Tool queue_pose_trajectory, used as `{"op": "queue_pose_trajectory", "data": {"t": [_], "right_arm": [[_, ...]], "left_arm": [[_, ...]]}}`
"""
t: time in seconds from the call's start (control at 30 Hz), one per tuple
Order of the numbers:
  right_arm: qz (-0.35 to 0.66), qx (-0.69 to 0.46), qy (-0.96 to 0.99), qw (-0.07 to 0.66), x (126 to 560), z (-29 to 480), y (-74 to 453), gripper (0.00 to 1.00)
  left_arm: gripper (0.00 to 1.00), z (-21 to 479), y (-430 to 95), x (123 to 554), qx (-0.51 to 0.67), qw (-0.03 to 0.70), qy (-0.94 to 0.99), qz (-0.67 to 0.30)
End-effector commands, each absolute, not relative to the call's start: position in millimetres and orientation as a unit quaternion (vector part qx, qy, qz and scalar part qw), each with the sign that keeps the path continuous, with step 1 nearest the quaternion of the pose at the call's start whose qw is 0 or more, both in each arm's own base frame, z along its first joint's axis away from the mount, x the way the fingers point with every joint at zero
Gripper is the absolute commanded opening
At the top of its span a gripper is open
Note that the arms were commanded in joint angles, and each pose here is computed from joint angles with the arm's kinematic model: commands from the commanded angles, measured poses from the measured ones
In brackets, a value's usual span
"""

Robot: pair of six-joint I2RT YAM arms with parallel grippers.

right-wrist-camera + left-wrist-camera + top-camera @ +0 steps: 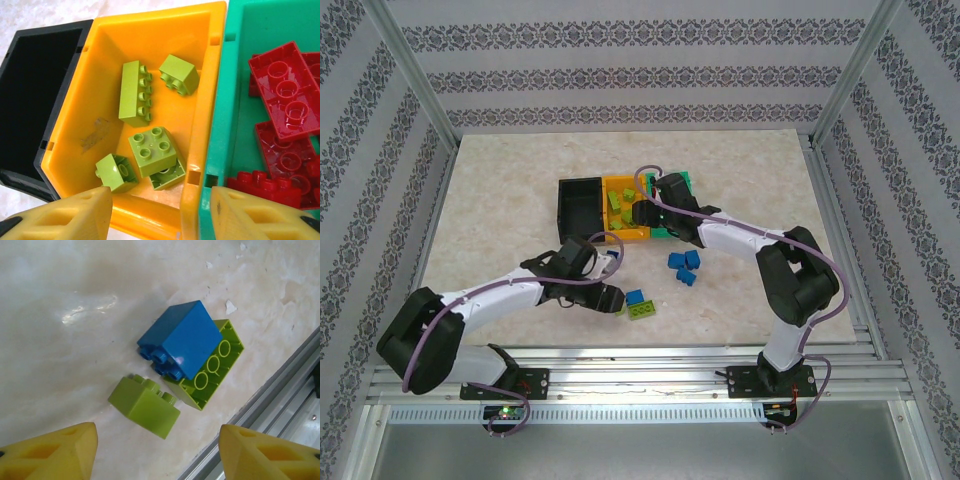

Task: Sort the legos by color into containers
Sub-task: Pick up the lego from the middle-left of the table.

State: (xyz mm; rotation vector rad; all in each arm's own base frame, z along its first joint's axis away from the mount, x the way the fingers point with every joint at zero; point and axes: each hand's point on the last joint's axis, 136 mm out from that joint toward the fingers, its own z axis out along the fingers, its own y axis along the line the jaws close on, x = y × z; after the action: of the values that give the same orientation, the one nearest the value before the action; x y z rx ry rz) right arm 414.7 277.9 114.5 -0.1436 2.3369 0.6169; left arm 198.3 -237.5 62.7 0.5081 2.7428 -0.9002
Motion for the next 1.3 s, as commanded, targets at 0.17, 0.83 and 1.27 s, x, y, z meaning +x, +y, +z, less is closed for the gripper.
{"op": "queue_pose_trajectory", "data": {"t": [0.17,0.83,1.27], "right_arm": [[0.262,-0.05,0.891,0.368,411,136,284,0.55],[0.263,-0.042,0.889,0.373,408,140,282,0.56],[0.262,-0.04,0.888,0.376,408,142,279,0.55]], "left_arm": [[0.63,54,-242,197,0.242,0.097,0.933,-0.247],[0.61,33,-245,206,0.25,0.098,0.947,-0.177],[0.42,31,-247,205,0.258,0.095,0.946,-0.171]]}}
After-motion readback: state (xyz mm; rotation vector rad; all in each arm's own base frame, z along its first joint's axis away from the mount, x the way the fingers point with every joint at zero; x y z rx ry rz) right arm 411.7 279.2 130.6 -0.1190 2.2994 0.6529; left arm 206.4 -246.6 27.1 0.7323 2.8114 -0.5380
